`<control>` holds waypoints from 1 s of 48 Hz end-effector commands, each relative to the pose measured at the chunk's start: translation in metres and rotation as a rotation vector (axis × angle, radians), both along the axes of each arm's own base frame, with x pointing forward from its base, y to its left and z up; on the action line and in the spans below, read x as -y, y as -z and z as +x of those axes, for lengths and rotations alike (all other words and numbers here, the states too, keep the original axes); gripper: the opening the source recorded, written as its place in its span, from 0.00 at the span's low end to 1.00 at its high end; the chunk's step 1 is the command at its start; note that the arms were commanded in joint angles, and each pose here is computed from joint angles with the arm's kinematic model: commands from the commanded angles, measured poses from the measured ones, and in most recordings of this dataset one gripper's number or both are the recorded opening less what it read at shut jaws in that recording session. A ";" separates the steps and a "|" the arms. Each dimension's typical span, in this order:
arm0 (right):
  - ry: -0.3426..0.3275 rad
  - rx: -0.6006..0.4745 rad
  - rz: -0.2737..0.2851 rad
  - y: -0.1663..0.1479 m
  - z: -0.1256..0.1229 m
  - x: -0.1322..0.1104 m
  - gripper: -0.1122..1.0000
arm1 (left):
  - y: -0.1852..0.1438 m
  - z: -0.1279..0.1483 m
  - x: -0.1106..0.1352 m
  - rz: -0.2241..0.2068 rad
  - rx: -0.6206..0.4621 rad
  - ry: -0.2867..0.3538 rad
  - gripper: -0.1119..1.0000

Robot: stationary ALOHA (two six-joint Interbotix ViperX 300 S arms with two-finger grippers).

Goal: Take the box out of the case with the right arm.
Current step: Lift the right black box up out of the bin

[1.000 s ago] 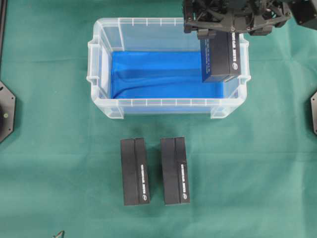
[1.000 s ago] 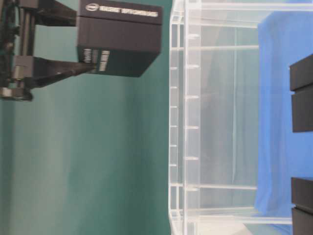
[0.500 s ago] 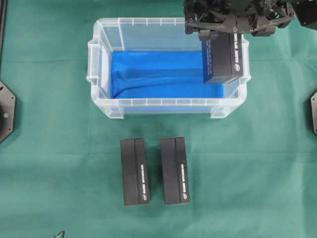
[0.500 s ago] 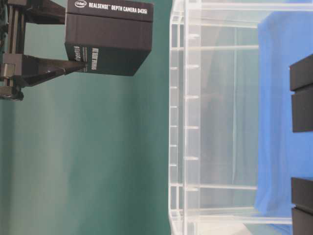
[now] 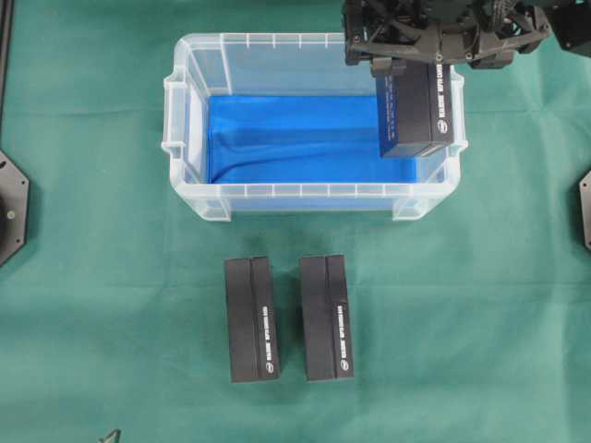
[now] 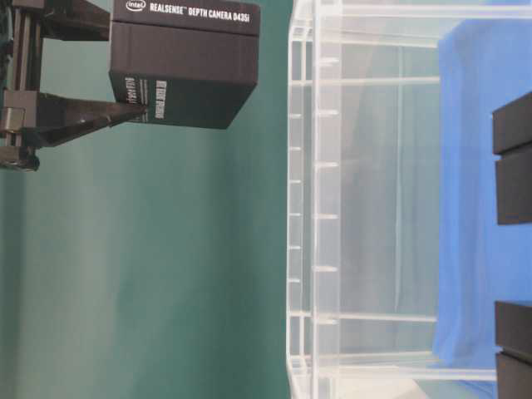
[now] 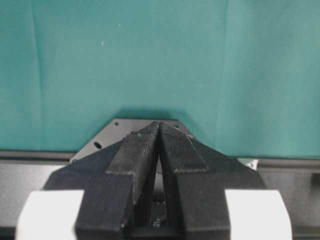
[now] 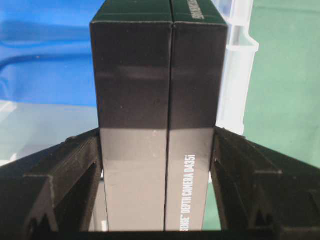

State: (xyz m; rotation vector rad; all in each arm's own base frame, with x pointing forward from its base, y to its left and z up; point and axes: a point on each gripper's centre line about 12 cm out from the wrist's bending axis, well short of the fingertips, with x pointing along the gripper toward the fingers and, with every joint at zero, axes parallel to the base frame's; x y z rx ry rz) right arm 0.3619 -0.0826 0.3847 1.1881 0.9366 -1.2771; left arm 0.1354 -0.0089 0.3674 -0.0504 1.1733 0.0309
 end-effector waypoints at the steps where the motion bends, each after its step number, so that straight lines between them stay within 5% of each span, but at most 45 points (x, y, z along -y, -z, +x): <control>1: 0.000 0.048 -0.012 -0.018 -0.006 -0.002 0.68 | -0.003 0.001 0.000 0.002 0.009 -0.001 0.10; 48: 0.002 0.036 -0.010 -0.017 -0.007 -0.002 0.68 | -0.003 0.001 0.000 0.002 0.009 -0.001 0.10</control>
